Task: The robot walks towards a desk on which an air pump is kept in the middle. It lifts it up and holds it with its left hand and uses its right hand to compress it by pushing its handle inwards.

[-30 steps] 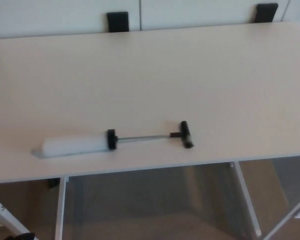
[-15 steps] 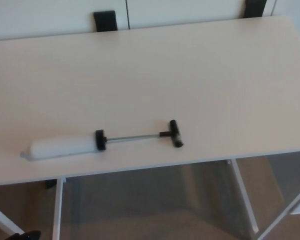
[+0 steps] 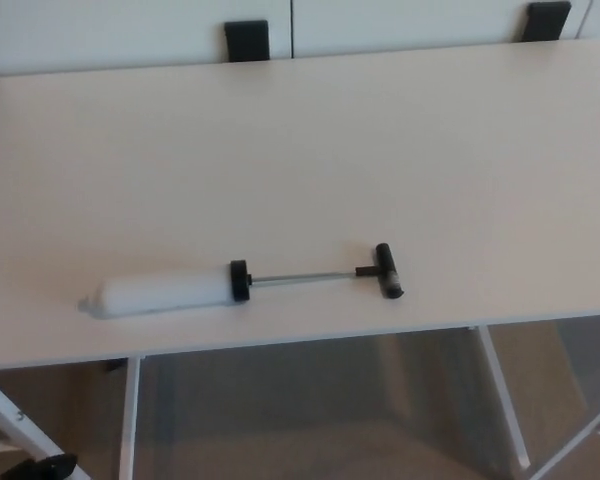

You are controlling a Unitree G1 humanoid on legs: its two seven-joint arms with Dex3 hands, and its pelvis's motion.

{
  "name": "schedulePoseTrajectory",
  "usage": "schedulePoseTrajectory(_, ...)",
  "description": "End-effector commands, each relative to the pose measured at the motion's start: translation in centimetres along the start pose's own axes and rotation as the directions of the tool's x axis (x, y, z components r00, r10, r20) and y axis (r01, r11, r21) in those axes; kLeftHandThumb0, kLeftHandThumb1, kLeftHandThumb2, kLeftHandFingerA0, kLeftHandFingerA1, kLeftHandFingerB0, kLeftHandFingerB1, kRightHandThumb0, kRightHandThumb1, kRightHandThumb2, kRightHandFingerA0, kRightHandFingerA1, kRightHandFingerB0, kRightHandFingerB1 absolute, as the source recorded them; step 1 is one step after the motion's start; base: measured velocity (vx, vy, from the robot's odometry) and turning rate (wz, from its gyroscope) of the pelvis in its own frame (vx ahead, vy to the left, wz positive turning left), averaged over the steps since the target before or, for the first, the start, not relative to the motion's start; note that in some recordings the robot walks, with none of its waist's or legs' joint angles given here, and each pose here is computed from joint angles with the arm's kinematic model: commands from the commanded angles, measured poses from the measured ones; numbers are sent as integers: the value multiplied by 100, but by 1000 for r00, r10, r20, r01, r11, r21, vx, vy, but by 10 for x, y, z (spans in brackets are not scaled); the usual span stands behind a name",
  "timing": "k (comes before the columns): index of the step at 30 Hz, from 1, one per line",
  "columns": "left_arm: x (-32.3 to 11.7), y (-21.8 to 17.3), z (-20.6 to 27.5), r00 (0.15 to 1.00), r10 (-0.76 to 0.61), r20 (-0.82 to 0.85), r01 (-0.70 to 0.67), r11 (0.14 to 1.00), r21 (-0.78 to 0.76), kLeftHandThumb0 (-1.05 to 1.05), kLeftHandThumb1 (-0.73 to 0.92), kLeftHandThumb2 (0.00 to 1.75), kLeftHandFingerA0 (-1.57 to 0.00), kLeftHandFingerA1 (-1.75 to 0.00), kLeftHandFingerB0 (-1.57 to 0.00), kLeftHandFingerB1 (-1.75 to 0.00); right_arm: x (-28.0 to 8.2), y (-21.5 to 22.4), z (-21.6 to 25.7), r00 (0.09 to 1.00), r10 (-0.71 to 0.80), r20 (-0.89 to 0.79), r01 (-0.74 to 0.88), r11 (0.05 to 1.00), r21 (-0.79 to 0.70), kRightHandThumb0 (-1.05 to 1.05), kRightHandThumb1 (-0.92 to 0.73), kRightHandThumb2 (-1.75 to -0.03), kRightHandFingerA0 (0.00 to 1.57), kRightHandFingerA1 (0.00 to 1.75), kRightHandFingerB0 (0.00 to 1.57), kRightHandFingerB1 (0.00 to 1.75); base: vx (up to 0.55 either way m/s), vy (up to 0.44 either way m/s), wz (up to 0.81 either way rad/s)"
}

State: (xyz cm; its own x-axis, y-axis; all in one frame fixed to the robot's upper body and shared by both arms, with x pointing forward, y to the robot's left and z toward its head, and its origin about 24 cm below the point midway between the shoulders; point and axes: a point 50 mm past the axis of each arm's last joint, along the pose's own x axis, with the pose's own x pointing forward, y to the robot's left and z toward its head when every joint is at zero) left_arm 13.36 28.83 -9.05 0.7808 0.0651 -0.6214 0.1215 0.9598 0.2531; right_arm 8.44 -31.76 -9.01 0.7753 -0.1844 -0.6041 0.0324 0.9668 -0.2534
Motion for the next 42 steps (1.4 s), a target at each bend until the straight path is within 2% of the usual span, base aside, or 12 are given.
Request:
schedulePoseTrajectory(1,2,4,5,1000,1,15,-2,1000,19,-39,69,61,-44,-39,-33,-33,1,-6,2,1000,-20,1,20,1000,-1,-57,-72,-61,32,40,23,34,-45,-87,5)
schedulePoseTrajectory(17,-30,7,11,997,-27,66,30,998,-59,-39,68,61,-36,-37,-28,-32,-17,-4,4,998,-14,69,11,999,35,-61,-73,-61,32,41,22,34,-4,-11,0)
schedulePoseTrajectory(20,-76,32,9,990,72,119,-35,956,-292,-23,60,103,-1,-50,0,-47,-41,-9,17,986,-23,168,12,998,64,-60,-74,-62,34,40,22,33,0,0,0)
schedulePoseTrajectory(22,-116,60,3,975,199,103,-143,907,-396,-31,54,69,-5,-28,-5,-19,-63,-19,22,971,-55,232,29,993,115,-58,-71,-61,33,41,25,34,0,0,0)
schedulePoseTrajectory(25,-144,79,2,956,278,91,-211,870,-445,-31,54,69,-5,-28,-5,-19,-78,-27,23,961,-86,265,40,984,174,-58,-71,-61,33,41,25,34,0,0,0)
schedulePoseTrajectory(27,-166,102,3,921,380,80,-294,816,-498,-29,50,69,-5,-37,-3,-15,-91,-34,29,940,-139,312,74,974,213,-56,-71,-60,37,45,27,36,0,0,0)
schedulePoseTrajectory(28,-189,125,13,856,508,93,-390,755,-526,-14,60,100,-1,-49,0,-49,-102,-43,36,911,-211,355,124,960,253,-55,-71,-60,36,44,27,36,0,0,0)
schedulePoseTrajectory(29,-194,128,15,841,532,97,-408,743,-530,-14,60,100,-1,-49,0,-49,-105,-44,37,905,-225,361,133,956,261,-55,-71,-60,36,44,27,36,0,0,0)
schedulePoseTrajectory(30,-207,137,32,791,587,170,-424,728,-539,-19,55,56,-4,-30,0,-24,-112,-49,46,882,-251,400,149,952,269,-60,-63,-80,26,49,18,43,0,0,0)
schedulePoseTrajectory(35,-243,148,104,578,661,479,-465,749,-472,-19,52,96,-2,-50,0,-49,-136,-61,86,777,-334,533,211,937,279,-56,-73,-61,36,46,24,39,0,0,0)
schedulePoseTrajectory(40,-266,138,152,426,604,674,-457,786,-415,-21,48,94,-2,-50,0,-48,-147,-61,111,705,-370,605,207,923,324,-62,-62,-80,29,51,19,46,0,0,0)
schedulePoseTrajectory(42,-283,127,184,329,511,794,-426,831,-358,-31,55,58,-12,-35,-9,-22,-154,-58,123,675,-358,645,186,929,321,-60,-62,-80,32,52,22,47,0,0,0)
